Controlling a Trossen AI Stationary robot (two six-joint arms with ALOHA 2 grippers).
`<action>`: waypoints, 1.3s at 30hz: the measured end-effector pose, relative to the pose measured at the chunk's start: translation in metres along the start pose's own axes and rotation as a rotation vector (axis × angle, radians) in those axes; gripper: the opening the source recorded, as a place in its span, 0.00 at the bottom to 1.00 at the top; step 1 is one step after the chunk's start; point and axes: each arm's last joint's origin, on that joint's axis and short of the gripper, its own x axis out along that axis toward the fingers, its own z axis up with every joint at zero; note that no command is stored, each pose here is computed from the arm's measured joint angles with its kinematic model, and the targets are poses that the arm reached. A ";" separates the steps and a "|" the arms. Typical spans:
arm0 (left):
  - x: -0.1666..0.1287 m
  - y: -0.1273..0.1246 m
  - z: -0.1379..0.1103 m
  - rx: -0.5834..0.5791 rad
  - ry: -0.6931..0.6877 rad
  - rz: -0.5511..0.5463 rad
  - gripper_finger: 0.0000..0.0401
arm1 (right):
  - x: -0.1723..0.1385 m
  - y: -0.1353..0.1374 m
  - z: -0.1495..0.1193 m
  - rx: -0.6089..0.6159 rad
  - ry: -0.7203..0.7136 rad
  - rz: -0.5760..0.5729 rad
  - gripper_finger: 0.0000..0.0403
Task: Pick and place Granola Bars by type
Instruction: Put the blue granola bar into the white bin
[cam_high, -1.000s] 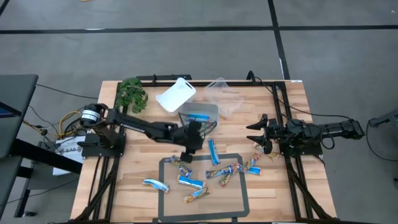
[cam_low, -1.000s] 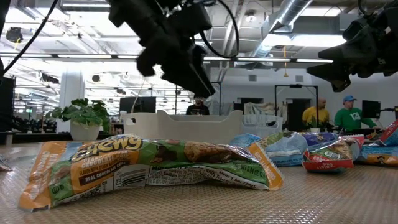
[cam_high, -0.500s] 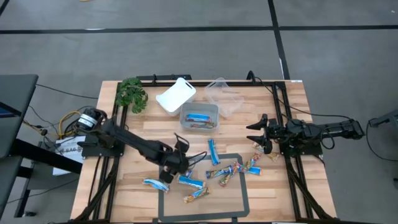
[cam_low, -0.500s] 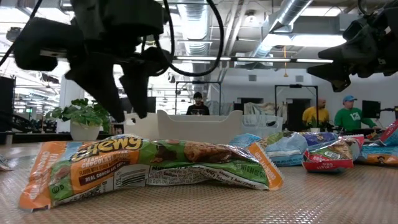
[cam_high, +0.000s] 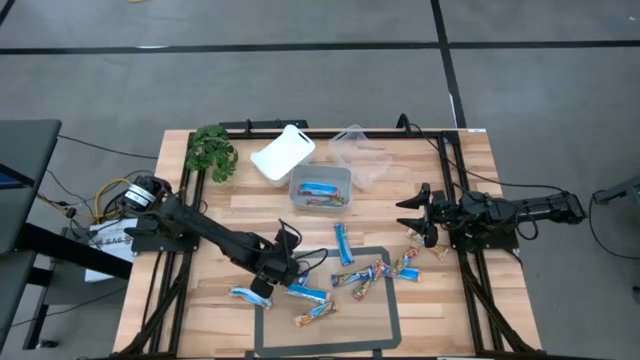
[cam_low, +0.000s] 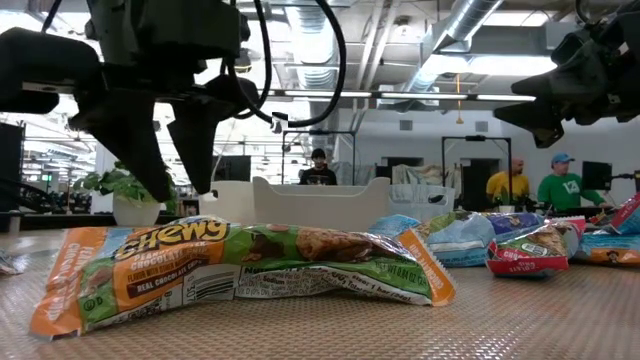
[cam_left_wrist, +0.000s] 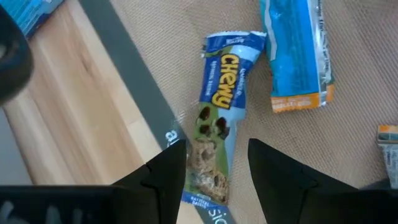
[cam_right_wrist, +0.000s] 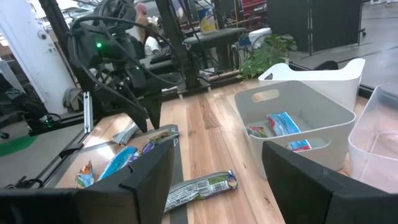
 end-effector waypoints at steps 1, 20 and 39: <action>0.003 -0.001 0.000 0.002 0.008 -0.001 0.42 | 0.000 0.000 0.000 0.000 0.000 0.000 0.59; 0.039 -0.006 0.005 0.063 0.029 0.011 0.41 | 0.000 0.000 0.000 0.000 -0.001 0.000 0.59; 0.018 0.001 0.014 0.032 -0.109 0.034 0.04 | 0.000 0.000 0.000 0.000 0.000 0.000 0.59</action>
